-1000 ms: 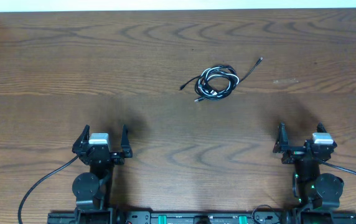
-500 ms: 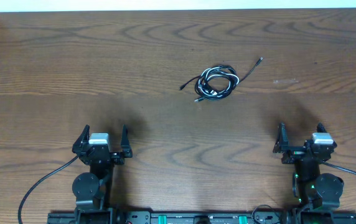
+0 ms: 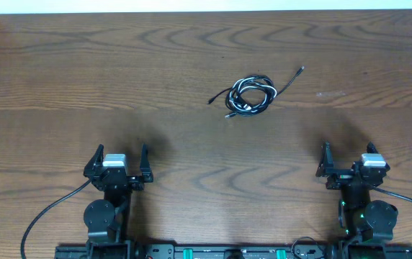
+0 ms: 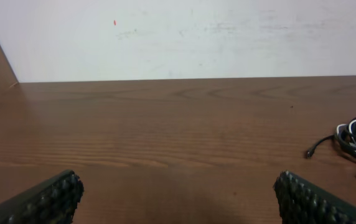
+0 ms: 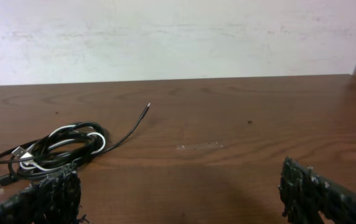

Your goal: Untangle cables

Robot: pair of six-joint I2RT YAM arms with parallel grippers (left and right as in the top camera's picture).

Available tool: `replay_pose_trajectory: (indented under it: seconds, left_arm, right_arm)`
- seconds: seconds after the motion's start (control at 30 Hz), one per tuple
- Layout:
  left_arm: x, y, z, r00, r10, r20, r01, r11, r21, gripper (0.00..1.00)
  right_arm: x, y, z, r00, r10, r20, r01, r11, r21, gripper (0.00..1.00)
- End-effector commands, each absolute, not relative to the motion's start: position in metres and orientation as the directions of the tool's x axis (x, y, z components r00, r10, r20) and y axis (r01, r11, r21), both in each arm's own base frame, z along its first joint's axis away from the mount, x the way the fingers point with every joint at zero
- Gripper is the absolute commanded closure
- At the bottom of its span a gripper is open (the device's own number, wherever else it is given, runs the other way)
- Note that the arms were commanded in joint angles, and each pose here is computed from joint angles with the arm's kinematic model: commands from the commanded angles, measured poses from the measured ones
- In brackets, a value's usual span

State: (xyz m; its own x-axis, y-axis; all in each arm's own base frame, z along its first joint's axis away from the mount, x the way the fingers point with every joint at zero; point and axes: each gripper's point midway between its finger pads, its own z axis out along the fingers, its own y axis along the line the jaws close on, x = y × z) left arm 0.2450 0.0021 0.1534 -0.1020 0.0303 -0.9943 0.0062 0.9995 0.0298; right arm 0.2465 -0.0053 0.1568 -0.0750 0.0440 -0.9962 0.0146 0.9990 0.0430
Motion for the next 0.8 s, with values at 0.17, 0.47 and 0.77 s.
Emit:
replay_pose_trajectory:
  seconds: [0.17, 0.47, 0.77]
  left_arm:
    - [0.245, 0.001, 0.141, -0.135, 0.024, -0.991, 0.009, 1.000, 0.023, 0.02]
    - [0.244, -0.012, 0.145, -0.133, -0.035, -0.990, 0.081, 0.996, -0.046, 0.02]
    - [0.233, -0.017, 0.157, -0.250, -0.277, -0.928, 0.041, 0.954, -0.296, 0.02]
  right_arm:
    - [0.246, -0.005, 0.157, -0.074, 0.031, -0.997, 0.015, 0.999, 0.030, 0.01]
    - [0.246, -0.005, 0.157, -0.074, 0.031, -0.997, 0.015, 0.999, 0.030, 0.01]
    - [0.246, -0.005, 0.157, -0.074, 0.031, -0.997, 0.015, 0.999, 0.030, 0.01]
